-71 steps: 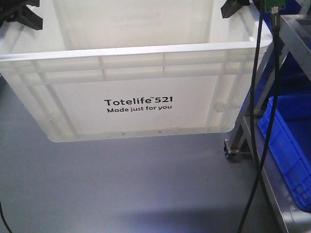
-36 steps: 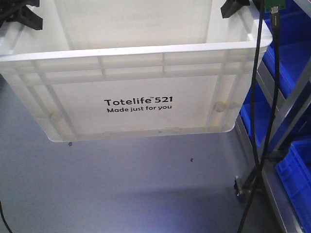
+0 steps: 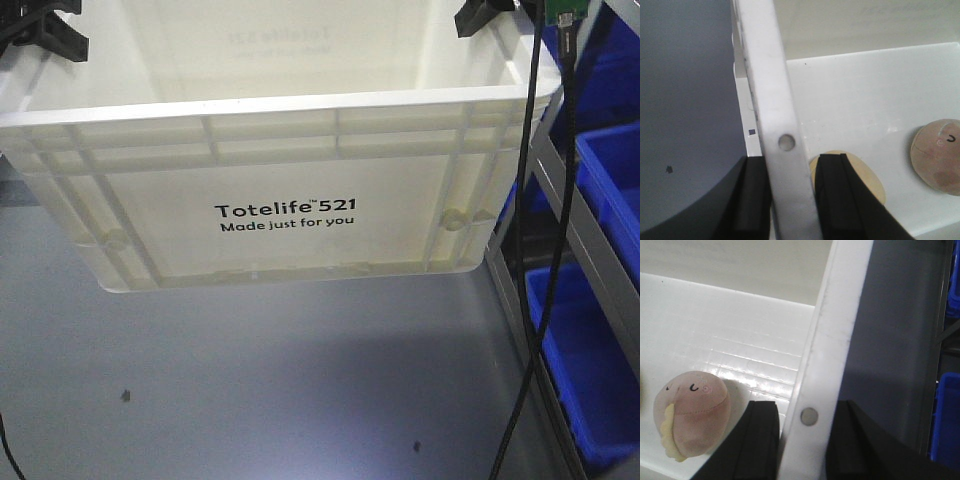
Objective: Place moving items into box and shelve
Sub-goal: 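Keep holding the crate raised as the base turns toward the blue-bin shelf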
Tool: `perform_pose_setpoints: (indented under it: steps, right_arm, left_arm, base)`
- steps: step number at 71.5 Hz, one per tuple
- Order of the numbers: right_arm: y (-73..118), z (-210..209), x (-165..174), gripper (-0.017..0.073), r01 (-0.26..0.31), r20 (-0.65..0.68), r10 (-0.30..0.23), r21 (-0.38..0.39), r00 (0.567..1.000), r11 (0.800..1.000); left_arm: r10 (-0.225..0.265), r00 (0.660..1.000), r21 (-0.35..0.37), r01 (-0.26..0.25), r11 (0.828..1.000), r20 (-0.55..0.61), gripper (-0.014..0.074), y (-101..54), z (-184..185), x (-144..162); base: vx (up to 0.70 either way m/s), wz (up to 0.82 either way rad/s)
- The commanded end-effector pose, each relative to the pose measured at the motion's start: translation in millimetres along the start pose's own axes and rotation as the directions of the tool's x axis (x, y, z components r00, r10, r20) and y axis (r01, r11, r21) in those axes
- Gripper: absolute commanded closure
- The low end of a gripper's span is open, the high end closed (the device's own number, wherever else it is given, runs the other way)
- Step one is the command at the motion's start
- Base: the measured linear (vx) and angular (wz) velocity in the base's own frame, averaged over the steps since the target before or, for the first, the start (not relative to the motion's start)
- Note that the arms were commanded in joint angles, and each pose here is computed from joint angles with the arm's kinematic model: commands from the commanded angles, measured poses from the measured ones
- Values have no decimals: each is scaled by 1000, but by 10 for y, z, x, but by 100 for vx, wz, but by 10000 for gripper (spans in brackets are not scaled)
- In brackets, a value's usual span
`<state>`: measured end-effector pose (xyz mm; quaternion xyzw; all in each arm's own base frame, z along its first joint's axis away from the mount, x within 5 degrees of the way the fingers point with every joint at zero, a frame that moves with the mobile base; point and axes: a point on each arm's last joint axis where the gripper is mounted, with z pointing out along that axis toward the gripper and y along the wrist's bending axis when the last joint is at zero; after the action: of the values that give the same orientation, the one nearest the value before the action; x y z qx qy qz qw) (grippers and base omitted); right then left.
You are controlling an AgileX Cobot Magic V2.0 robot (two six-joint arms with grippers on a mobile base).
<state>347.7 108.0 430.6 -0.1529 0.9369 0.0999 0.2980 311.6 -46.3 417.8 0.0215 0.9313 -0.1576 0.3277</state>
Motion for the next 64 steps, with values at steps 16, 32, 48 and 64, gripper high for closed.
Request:
perform_pose_setpoints:
  steps: [16, 32, 48, 64]
  right_arm:
    - [277, -437, -88, 570, 43, 190, -11, -163, 982, 986]
    - [277, -437, -87, 570, 43, 189, -11, -164, 982, 986]
    - [276, -436, -87, 570, 43, 189, -12, -163, 982, 986]
    - [276, -436, -87, 570, 43, 189, -12, -163, 982, 986]
  left_arm:
    - [-68, 977, 218, 23, 976, 200, 610, -331, -346, -149]
    - [-68, 977, 218, 23, 976, 200, 610, -331, -346, -149]
    - [-68, 977, 218, 23, 976, 200, 610, -331, -346, -149]
    - [-68, 977, 218, 23, 976, 200, 610, -331, -346, -149]
  base:
    - [49, 7]
    - [47, 12]
    - [45, 19]
    - [42, 27]
